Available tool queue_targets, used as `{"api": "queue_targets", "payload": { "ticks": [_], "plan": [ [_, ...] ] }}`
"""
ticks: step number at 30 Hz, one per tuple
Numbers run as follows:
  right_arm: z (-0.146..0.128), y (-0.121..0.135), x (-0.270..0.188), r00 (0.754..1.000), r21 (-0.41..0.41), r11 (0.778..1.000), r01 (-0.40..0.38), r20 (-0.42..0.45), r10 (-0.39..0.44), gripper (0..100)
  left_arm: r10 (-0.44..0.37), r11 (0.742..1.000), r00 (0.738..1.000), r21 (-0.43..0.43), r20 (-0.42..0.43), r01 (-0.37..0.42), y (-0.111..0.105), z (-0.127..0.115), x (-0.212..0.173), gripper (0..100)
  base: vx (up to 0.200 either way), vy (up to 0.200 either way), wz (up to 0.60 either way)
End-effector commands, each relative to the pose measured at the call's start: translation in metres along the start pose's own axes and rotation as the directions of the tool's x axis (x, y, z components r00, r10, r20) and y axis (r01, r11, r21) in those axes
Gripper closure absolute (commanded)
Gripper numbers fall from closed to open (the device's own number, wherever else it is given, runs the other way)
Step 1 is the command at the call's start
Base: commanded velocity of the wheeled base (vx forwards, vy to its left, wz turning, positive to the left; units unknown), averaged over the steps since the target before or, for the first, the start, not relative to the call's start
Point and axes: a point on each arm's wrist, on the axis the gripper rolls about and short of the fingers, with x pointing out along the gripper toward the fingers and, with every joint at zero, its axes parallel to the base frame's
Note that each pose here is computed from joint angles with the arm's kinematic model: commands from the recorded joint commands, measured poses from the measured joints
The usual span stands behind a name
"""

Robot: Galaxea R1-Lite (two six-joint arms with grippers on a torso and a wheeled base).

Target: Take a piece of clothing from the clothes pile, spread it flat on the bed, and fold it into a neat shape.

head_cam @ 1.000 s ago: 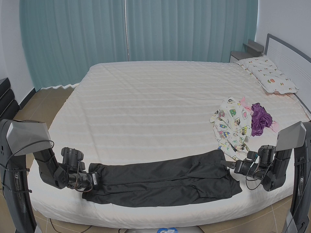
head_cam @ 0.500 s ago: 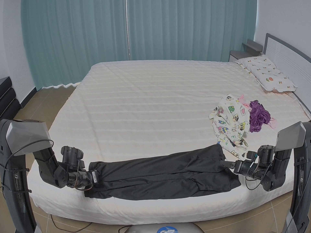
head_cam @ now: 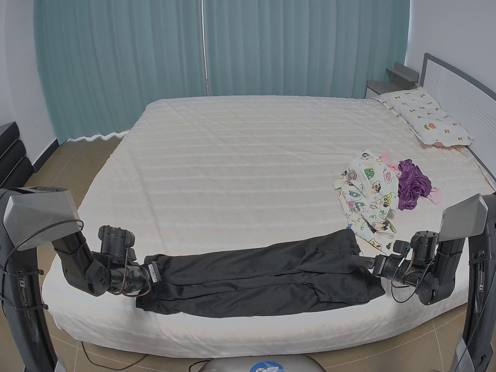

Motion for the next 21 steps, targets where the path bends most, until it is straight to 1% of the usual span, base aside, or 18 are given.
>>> {"api": "queue_targets", "payload": {
  "ticks": [1,3,6,11,12,16,18,19,21],
  "plan": [
    [0.001,0.0,-0.001,1.0,-0.002,1.0,-0.001,0.004,0.001,0,-0.021,1.0,1.0,0.017,0.015,0.021,-0.009,0.002,-0.005,100,0.0,-0.2,0.0],
    [0.001,0.0,-0.001,1.0,-0.001,1.0,0.0,0.003,0.0,0,-0.029,0.999,0.999,0.016,0.027,0.029,-0.016,0.003,-0.006,100,0.0,-0.2,0.0],
    [0.001,0.0,-0.001,1.0,0.001,1.0,0.0,0.005,0.0,0,-0.036,0.999,0.998,-0.008,0.049,0.037,-0.025,0.007,-0.012,100,0.0,-0.2,0.0],
    [0.001,0.0,-0.001,1.0,0.001,1.0,0.0,0.005,0.0,0,-0.046,0.999,0.997,0.002,0.055,0.046,-0.034,0.013,-0.018,100,0.0,-0.2,0.0],
    [0.001,0.0,-0.002,1.0,0.002,1.0,0.001,0.002,-0.001,0,-0.026,1.0,0.999,0.011,0.04,0.025,-0.042,0.015,-0.019,100,0.0,-0.2,0.0],
    [0.001,0.001,-0.002,1.0,0.0,1.0,-0.001,0.004,0.001,0,0.011,0.999,1.0,0.042,0.026,-0.012,-0.062,0.018,-0.018,100,0.0,-0.2,0.0],
    [0.001,0.001,-0.002,1.0,-0.005,1.0,-0.004,0.015,0.004,0,0.014,0.997,1.0,0.07,0.006,-0.014,-0.077,0.016,-0.017,100,0.0,-0.2,0.0],
    [0.001,0.001,-0.002,1.0,-0.005,1.0,-0.004,0.015,0.004,0,0.013,0.997,1.0,0.074,0.002,-0.013,-0.078,0.016,-0.016,100,0.0,-0.2,0.0],
    [0.0,0.001,-0.003,1.0,-0.004,1.0,-0.002,0.012,0.002,0,0.008,0.996,1.0,0.088,-0.025,-0.006,-0.094,0.014,-0.015,100,0.0,-0.2,0.0]
  ]
}}
